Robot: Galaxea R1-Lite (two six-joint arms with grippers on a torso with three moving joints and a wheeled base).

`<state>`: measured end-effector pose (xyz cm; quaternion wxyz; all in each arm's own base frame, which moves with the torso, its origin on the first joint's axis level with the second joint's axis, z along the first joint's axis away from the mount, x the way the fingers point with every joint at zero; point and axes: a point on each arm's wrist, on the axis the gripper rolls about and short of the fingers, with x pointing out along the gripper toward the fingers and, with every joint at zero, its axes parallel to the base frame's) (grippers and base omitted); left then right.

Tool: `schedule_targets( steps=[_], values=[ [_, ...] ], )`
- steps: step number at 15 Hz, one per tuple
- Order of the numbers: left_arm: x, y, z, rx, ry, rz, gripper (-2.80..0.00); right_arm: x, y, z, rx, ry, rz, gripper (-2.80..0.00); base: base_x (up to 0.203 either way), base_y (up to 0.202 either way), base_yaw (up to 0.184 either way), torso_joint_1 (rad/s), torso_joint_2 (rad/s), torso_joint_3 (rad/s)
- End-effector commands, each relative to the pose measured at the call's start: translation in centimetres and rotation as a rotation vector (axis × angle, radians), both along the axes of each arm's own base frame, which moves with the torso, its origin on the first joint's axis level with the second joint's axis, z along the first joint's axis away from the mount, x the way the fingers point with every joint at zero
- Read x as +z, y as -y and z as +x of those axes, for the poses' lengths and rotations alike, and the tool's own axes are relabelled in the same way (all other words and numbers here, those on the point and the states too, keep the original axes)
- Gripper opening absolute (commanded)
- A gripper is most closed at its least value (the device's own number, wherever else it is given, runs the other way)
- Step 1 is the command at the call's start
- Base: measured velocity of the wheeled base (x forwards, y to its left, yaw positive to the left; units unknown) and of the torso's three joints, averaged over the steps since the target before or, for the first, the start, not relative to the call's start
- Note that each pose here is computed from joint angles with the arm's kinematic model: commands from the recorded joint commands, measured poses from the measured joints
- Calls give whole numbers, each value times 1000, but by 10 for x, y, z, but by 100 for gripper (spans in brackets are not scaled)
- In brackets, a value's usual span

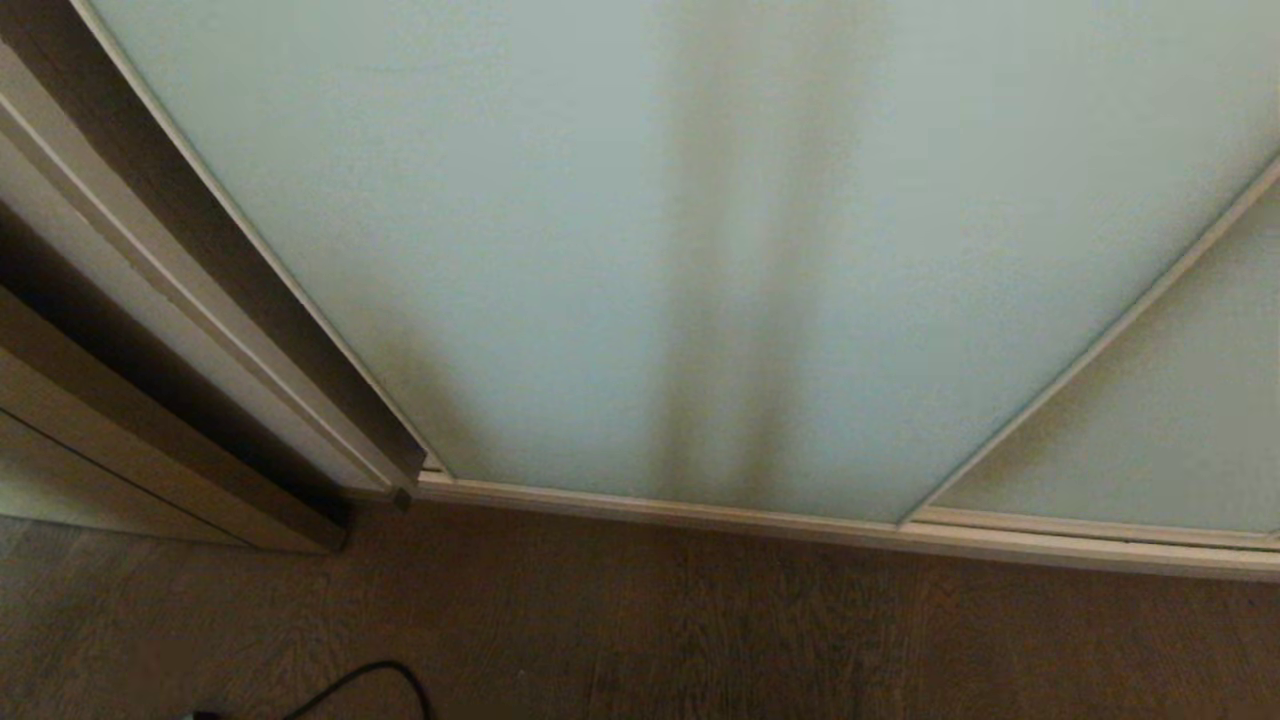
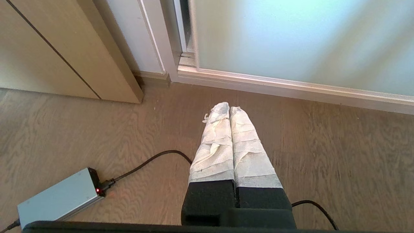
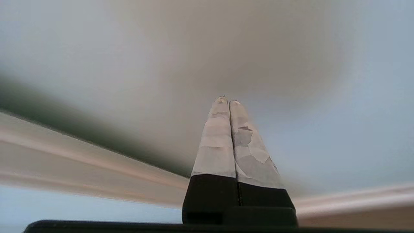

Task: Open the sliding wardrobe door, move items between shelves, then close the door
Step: Close the door

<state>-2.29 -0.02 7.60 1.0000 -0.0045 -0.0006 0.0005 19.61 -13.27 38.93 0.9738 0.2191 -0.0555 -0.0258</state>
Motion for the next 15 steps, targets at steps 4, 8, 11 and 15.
schedule_targets(
  steps=[4,8,11,15],
  values=[
    [0,0,0,0,0,0,-280,-28,-74,-41,70,-25,-238,-280,0,0,0,0,0,0],
    [0,0,0,0,0,0,-280,-82,-121,-97,106,-66,-382,-280,0,0,0,0,0,0],
    [0,0,0,0,-1,0,-280,-126,-132,-154,101,-35,-419,-280,0,0,0,0,0,0],
    [0,0,0,0,0,0,-280,-208,-135,-203,52,-30,-441,-280,0,0,0,0,0,0]
  ],
)
